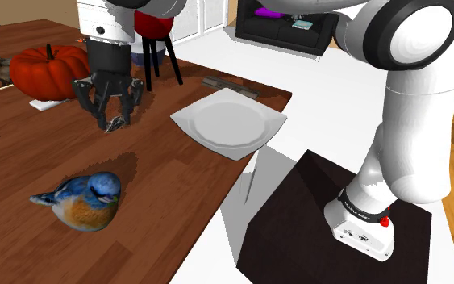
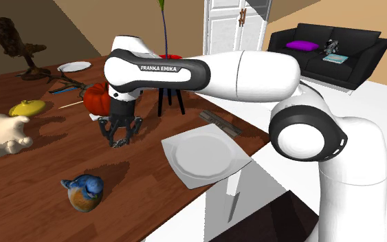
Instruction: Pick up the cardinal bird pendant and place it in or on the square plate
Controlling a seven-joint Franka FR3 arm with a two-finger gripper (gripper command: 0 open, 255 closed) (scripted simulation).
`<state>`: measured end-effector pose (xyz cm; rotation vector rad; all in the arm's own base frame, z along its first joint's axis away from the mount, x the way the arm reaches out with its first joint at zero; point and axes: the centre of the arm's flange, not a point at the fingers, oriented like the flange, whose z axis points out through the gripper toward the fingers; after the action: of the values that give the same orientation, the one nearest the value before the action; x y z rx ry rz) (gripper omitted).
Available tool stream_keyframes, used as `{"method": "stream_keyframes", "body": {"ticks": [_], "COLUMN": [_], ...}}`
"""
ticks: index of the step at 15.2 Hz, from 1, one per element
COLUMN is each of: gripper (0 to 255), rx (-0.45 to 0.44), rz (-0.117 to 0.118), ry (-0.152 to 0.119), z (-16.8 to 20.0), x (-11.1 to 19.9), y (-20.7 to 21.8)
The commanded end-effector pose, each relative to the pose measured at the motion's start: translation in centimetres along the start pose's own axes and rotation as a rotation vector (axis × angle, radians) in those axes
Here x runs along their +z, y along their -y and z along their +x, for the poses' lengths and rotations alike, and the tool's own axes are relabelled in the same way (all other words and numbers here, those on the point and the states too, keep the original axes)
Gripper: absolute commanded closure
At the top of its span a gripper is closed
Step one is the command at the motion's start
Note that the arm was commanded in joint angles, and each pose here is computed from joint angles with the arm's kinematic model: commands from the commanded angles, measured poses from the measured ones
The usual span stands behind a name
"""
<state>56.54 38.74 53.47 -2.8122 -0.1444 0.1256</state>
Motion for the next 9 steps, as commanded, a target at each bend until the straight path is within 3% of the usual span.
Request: {"method": "stream_keyframes", "body": {"ticks": [1,3,9], "gripper": [255,255,255], "rx": [0.0,0.0,0.0], "rz": [0.0,0.0,0.0], "ry": [0.0,0.0,0.0], "z": [0.0,-0.1,-3.8], "x": [-1.0,-1.6,-3.6], "y": [0.3,0.6,-6.1]}}
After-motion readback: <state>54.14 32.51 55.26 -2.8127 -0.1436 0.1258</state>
